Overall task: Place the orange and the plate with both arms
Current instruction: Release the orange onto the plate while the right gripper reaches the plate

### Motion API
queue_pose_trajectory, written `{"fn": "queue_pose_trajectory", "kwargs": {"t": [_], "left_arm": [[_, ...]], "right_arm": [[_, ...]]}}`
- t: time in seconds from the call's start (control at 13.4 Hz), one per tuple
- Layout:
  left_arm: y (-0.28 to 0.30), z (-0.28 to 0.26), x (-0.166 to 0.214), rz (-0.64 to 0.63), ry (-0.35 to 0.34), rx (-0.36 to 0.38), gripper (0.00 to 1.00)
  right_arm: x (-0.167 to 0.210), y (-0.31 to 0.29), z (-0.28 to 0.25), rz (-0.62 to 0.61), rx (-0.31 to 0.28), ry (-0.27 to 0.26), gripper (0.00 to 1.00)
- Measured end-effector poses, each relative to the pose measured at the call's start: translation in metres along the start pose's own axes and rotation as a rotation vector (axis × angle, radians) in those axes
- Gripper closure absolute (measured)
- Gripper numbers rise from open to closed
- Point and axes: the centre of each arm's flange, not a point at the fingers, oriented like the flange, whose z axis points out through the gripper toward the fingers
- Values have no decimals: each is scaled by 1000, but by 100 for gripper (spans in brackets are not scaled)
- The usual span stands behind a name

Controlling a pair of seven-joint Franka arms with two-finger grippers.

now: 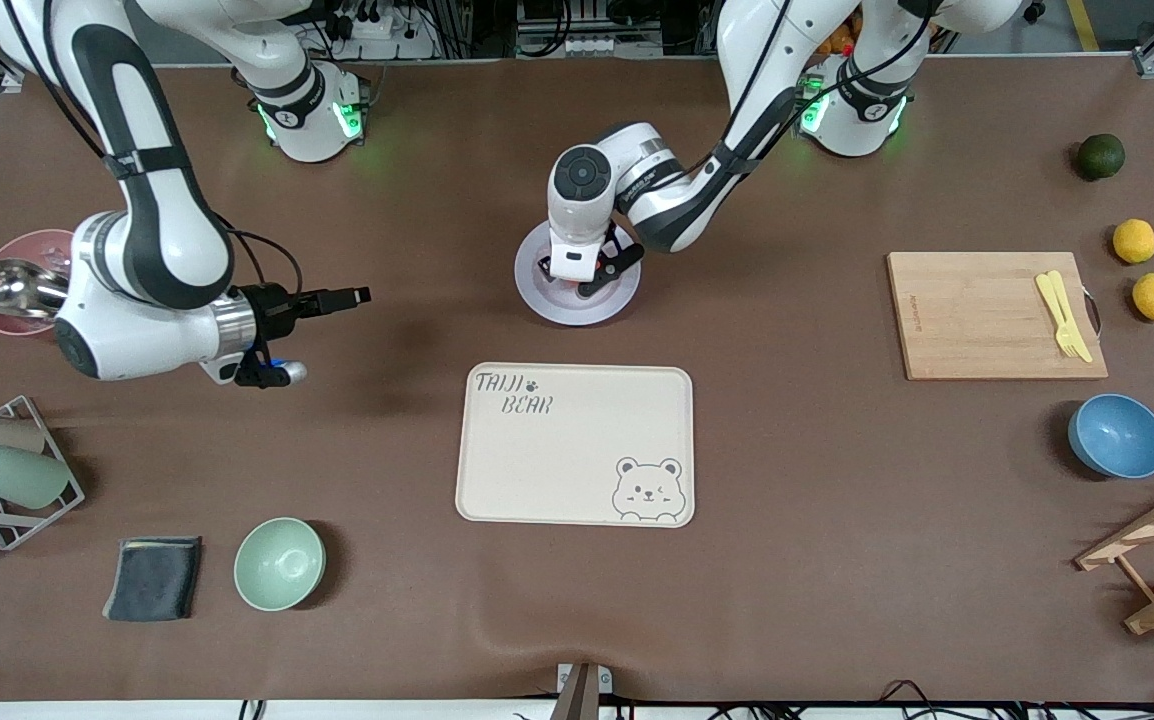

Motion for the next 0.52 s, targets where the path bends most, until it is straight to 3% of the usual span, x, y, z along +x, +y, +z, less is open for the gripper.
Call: {"fn": "queue_pose_trajectory", "kwargs": {"t": [0.45,0.52], "left_arm": [[0,18,0,2,-6,-2,26],[1,18,0,-6,-7,-10,20]], "right_arm": [[-7,1,54,-48,82,-13,0],[-8,6,61,-51,93,-15,0]]}}
